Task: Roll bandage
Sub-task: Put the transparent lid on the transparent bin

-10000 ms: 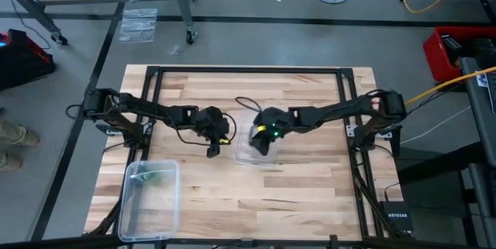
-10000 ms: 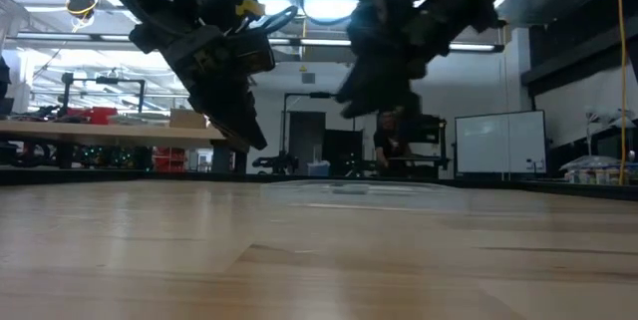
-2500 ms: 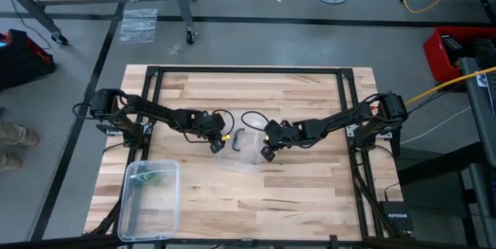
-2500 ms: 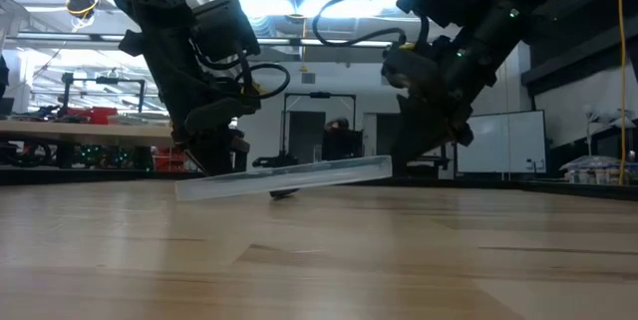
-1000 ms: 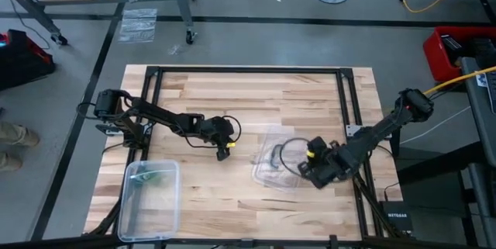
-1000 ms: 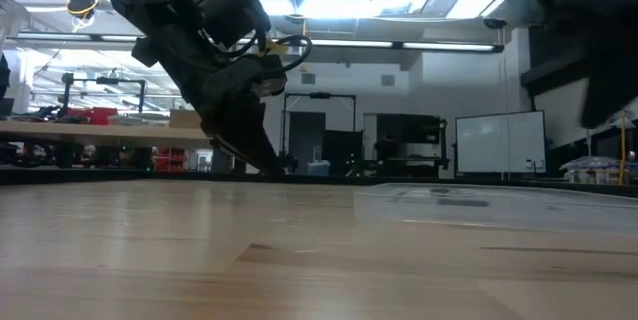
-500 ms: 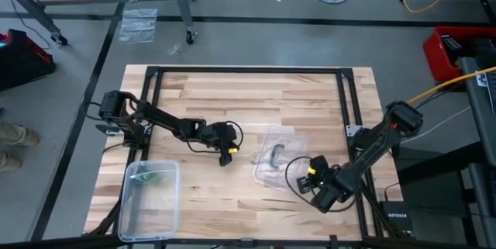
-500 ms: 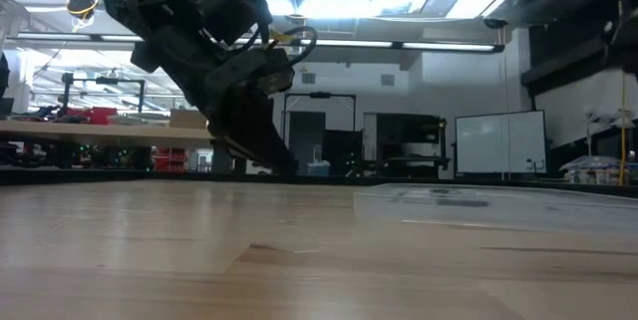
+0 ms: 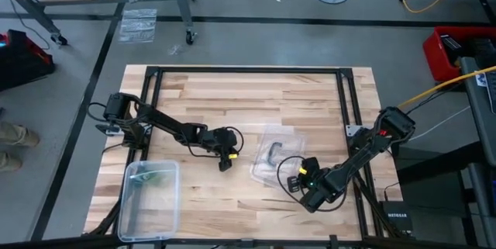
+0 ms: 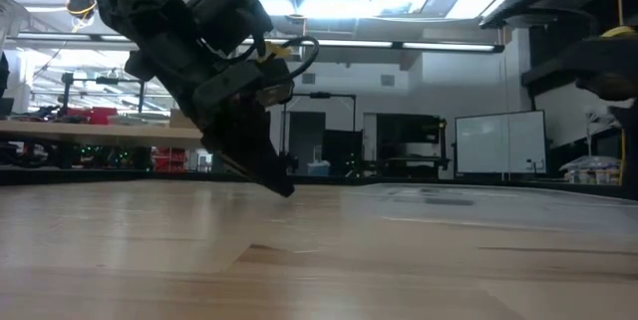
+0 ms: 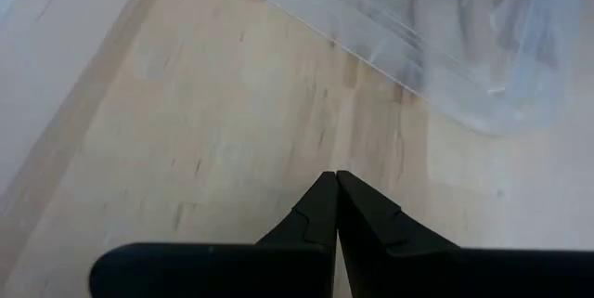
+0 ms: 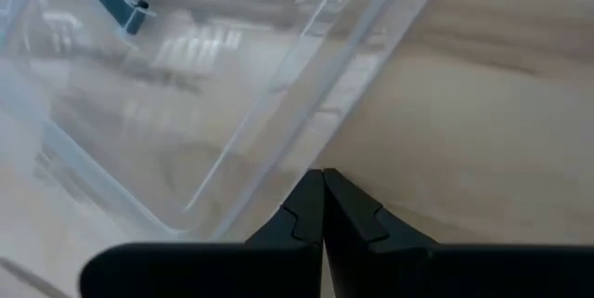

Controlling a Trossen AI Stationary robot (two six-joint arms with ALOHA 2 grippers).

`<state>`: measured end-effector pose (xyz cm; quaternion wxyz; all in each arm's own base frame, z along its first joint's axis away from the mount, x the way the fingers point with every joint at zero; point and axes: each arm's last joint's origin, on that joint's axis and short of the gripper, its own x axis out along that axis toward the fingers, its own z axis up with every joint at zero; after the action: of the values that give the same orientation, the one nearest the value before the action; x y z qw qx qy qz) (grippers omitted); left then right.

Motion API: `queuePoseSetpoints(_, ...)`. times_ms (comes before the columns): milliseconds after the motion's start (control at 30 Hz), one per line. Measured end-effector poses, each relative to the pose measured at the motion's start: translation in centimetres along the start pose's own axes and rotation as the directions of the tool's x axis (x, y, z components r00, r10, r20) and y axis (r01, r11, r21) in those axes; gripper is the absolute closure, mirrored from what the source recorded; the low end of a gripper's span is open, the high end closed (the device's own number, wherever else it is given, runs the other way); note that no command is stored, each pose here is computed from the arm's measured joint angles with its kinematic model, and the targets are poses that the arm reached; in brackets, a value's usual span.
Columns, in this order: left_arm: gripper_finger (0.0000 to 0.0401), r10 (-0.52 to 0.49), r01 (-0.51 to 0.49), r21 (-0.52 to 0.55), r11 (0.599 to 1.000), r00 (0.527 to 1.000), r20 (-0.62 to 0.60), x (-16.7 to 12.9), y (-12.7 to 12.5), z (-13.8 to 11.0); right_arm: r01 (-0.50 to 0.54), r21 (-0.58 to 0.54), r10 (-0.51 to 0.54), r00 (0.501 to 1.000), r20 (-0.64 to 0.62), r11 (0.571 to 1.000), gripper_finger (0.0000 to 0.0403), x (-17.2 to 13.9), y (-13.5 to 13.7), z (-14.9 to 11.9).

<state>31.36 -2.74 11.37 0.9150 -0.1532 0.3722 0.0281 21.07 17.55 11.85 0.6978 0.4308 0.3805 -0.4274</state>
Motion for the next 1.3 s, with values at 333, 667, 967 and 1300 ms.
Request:
queuePoseSetpoints(333,0.0398,-0.016,0.016,0.007,1.000,0.999,0.050,0.0,-0.2,0.5,-0.067,-0.013,0.068,0.993,0.097,0.998,0.0398,1.4,1.6,2.1)
queuePoseSetpoints(667,0.0398,0.034,-0.036,0.042,0.998,0.998,0.056,-0.1,0.2,0.5,-0.054,-0.100,0.063,0.995,0.083,0.993,0.0398,2.4,2.7,4.2)
queuePoseSetpoints(967,0.0398,0.166,-0.168,0.016,0.986,0.981,0.103,-0.3,2.1,1.3,-0.047,-0.107,0.054,0.997,0.060,0.993,0.0398,2.3,2.6,4.1)
queuePoseSetpoints(1300,0.0398,0.226,-0.225,-0.038,0.974,0.973,0.044,-0.4,4.1,1.2,-0.029,-0.116,0.036,0.998,0.057,0.993,0.0398,2.3,2.4,4.1)
